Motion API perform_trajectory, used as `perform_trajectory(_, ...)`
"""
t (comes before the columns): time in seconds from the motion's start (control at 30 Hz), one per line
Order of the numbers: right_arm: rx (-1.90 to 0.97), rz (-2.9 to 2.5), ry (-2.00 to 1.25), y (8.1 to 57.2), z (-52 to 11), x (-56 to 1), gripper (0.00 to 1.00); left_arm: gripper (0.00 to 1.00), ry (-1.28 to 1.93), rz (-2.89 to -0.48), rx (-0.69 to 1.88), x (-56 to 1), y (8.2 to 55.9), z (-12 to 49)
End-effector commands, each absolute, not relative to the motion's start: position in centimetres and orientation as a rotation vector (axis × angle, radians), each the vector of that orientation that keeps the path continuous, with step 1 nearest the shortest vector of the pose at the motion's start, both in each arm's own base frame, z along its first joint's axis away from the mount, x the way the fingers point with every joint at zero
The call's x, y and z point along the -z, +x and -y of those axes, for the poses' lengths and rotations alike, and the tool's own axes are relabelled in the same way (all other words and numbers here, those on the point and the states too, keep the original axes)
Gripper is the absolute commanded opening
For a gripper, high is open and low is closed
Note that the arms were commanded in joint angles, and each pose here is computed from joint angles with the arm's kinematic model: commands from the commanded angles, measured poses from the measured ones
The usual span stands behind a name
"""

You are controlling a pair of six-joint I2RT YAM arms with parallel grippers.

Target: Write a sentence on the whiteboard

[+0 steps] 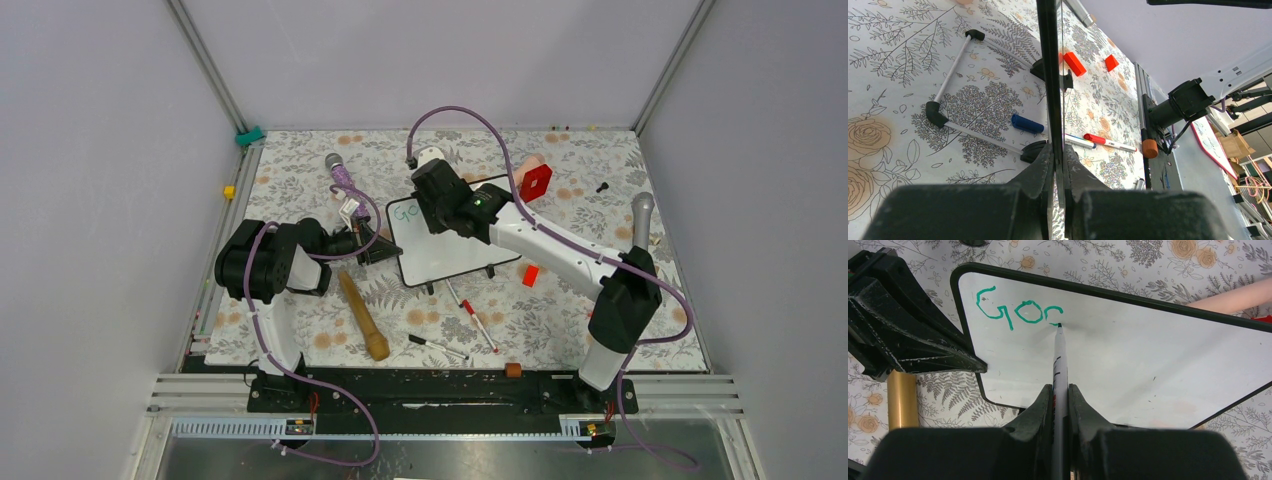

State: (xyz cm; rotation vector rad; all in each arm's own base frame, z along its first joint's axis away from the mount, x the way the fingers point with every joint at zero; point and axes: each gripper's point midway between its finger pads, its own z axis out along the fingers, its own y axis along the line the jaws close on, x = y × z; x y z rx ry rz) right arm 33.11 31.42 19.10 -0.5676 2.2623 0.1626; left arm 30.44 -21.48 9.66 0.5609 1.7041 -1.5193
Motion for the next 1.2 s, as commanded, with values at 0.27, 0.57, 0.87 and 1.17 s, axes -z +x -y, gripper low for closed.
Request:
perform_trajectory(0.27, -0.138, -2.229, -0.522, 34.8, -31.4, -20.6, 0.00, 0.00, 0.687, -1.617, 1.467, -10.2, 30.0, 21.7)
perform_trajectory(0.57, -0.140, -2.223, -0.518, 35.0, -31.5, -20.9, 0.00, 0.00, 0.686, -1.616, 1.465, -10.2, 30.0, 21.6)
perform_trajectory(0.87, -0.142, -2.218, -0.514, 35.1, -31.5, -21.1, 0.00, 0.00, 0.686, -1.616, 1.466, -10.2, 30.0, 21.6)
perform_trajectory(1.17, -0.140, -2.215, -0.507, 35.1, -31.5, -21.3, 0.00, 0.00, 0.685, -1.616, 1.465, -10.2, 30.0, 21.7)
